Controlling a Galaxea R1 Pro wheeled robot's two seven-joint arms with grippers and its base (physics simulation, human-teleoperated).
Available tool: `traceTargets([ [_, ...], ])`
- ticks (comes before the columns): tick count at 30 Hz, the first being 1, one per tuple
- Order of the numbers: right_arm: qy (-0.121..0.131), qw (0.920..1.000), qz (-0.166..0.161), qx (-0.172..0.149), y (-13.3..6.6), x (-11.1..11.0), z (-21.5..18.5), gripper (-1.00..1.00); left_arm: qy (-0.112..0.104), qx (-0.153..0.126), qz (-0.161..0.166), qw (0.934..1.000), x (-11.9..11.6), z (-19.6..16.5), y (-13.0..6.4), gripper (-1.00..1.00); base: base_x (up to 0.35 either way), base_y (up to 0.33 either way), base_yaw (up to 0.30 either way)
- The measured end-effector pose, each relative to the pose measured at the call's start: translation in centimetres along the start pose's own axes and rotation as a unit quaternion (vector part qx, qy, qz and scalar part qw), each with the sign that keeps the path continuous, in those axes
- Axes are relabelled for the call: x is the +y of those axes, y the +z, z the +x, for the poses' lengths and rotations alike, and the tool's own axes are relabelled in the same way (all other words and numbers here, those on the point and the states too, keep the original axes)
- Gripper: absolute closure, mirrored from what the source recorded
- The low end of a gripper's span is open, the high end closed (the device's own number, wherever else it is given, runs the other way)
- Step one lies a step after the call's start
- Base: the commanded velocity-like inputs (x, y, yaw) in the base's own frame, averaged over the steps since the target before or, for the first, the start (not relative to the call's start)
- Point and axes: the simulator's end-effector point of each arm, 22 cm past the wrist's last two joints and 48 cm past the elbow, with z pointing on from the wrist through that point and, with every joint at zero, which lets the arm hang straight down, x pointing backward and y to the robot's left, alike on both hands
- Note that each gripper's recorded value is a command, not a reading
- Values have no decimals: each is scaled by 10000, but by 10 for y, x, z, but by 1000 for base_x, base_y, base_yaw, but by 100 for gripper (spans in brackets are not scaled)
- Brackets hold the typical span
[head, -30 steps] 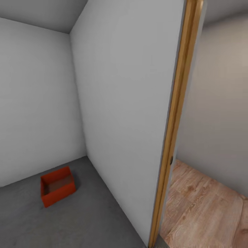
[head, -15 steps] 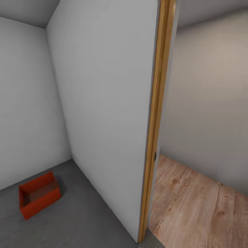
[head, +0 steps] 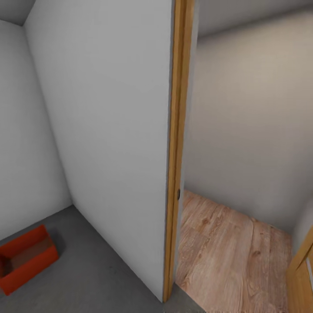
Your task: Move the two storage containers from the living room to the garage. In the garage, place one container on the floor and stack the other container on top of it (either order is fine).
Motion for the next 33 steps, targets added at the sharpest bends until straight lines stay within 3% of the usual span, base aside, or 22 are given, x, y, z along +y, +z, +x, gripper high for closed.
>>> traceTargets([
  [7,5,10000,-7,36,1,0,3,-100,-10,11,-10,10000,1,1,1,-100,0,0,-222],
  [14,8,10000,-12,67,1,1,6,-100,12,-230,-50,9997,8,-8,1,-100,0,0,-250],
  [33,8,10000,-14,71,1,1,6,-100,15,-244,-51,9997,8,-9,1,-100,0,0,-293],
])
